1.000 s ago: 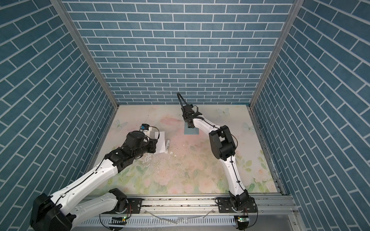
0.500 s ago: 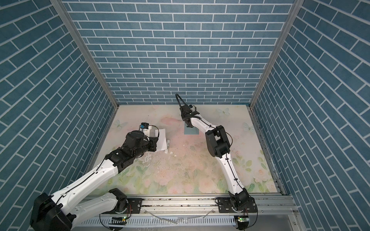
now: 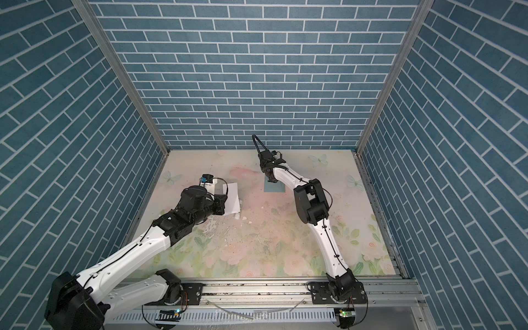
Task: Place the letter into the envelope and seal it
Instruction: 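Grasp the teal envelope's flap edge with the right gripper and drag it toward the letter, then pull the envelope under the letter with the right gripper while the left holds the letter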
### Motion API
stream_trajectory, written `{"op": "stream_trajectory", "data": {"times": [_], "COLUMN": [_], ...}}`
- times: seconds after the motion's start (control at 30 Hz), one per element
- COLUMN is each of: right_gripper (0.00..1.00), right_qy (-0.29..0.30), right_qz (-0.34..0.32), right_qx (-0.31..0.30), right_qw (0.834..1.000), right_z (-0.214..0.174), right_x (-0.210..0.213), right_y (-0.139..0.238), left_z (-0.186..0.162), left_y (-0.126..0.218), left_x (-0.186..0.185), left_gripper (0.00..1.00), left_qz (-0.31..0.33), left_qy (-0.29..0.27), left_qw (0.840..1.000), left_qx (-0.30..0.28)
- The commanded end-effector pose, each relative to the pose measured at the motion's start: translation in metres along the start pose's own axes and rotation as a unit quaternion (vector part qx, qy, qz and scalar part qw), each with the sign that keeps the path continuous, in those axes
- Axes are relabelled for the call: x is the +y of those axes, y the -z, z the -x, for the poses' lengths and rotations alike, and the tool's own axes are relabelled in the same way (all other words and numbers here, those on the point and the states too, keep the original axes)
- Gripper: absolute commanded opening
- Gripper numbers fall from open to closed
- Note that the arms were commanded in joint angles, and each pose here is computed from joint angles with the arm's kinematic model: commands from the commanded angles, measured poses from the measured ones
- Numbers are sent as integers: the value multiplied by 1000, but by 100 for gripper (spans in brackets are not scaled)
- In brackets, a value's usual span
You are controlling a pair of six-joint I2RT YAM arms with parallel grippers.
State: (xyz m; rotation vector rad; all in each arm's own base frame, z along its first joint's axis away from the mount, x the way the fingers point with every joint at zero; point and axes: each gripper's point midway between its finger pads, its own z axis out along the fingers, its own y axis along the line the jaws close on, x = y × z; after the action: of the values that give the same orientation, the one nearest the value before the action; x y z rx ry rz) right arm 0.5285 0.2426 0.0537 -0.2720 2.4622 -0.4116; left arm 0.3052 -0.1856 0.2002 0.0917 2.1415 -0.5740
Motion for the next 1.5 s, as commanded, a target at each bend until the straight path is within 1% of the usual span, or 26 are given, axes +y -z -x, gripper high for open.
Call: {"op": "stream_trajectory", "data": {"times": [0.0, 0.1, 0.17, 0.3, 0.47, 0.57, 0.77, 0.9, 1.07, 1.17, 1.47], "right_gripper": [0, 0, 0, 0, 0, 0, 0, 0, 0, 0, 1], "right_qy": [-53, -79, -98, -136, -200, -219, -240, -254, -258, -261, -262], "right_qz": [29, 76, 109, 184, 249, 294, 335, 350, 355, 345, 363], "right_qx": [-26, -51, -63, -75, -78, -82, -76, -51, -28, -16, 31], "right_qw": [998, 993, 987, 971, 944, 927, 908, 900, 898, 901, 893], "right_z": [19, 16, 7, -25, -64, -82, -116, -135, -152, -160, -179], "right_x": [-21, -30, -34, -35, -36, -31, -23, -14, -7, -9, -1], "right_y": [49, 84, 105, 141, 166, 175, 174, 163, 150, 138, 117], "left_z": [6, 12, 16, 15, 11, 9, 1, -3, -10, -14, -17], "left_y": [-3, -4, -4, -9, -20, -25, -36, -45, -55, -60, -68], "left_x": [-8, -15, -24, -46, -61, -70, -76, -78, -81, -82, -84], "left_gripper": [0, 0, 0, 0, 0, 0, 0, 0, 0, 0, 0], "left_qz": [-21, -34, -44, -68, -91, -103, -108, -115, -117, -117, -118], "left_qy": [11, 19, 18, 13, 29, 29, 29, 37, 38, 39, 38], "left_qw": [1000, 999, 999, 997, 995, 994, 994, 993, 992, 992, 992], "left_qx": [-10, -18, -26, -28, -26, -23, -14, -8, 5, 9, 19]}}
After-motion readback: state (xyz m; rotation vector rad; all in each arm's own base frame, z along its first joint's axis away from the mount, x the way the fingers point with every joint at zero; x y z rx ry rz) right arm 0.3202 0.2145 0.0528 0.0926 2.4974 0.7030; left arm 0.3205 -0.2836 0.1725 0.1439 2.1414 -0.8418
